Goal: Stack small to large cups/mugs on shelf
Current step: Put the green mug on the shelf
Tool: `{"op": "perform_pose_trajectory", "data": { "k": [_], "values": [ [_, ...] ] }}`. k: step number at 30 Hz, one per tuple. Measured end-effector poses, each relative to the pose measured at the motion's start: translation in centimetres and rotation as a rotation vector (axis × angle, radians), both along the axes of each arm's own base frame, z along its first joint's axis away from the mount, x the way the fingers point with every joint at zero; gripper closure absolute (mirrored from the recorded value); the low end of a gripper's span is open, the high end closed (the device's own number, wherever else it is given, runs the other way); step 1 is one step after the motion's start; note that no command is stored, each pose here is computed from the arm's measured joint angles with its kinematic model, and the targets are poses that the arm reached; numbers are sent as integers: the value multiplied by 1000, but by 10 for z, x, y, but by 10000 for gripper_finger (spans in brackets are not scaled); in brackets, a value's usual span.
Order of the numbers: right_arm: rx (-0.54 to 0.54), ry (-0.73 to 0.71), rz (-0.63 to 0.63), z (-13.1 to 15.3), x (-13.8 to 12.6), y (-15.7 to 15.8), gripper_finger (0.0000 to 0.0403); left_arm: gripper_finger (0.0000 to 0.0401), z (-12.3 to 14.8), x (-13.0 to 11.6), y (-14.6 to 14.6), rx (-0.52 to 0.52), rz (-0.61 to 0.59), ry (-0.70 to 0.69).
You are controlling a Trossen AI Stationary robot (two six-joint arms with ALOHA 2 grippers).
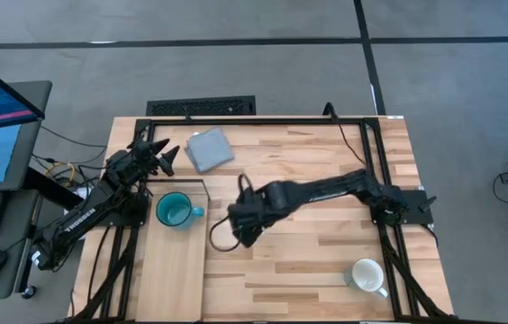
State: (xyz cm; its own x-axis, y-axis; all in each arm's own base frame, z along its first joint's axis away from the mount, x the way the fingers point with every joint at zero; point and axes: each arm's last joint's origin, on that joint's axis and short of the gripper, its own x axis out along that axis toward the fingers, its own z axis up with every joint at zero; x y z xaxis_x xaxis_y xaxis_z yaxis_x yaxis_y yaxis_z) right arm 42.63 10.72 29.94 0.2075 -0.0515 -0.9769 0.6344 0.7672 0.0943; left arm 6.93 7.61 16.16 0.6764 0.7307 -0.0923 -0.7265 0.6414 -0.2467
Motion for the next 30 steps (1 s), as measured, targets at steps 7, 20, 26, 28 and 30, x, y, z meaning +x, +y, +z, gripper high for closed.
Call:
{"op": "perform_pose_trajectory", "data": {
  "k": [7, 20, 26, 28, 30],
  "values": [
    [28, 123, 34, -42, 11, 17, 211, 140, -1, 2, 0, -9, -21, 14],
    [16, 147, 6, -56, 13, 30, 214, 140, -5, 4, 2, -36, -20, 55],
    [-18, 148, 5, -55, 11, 29, 218, 140, -5, 3, 2, -36, -20, 55],
    [-19, 150, 4, -55, 11, 29, 216, 140, -5, 3, 2, -35, -20, 54],
    [-23, 165, 5, -55, 10, 29, 212, 140, -5, 3, 2, -35, -20, 54]
  ]
}}
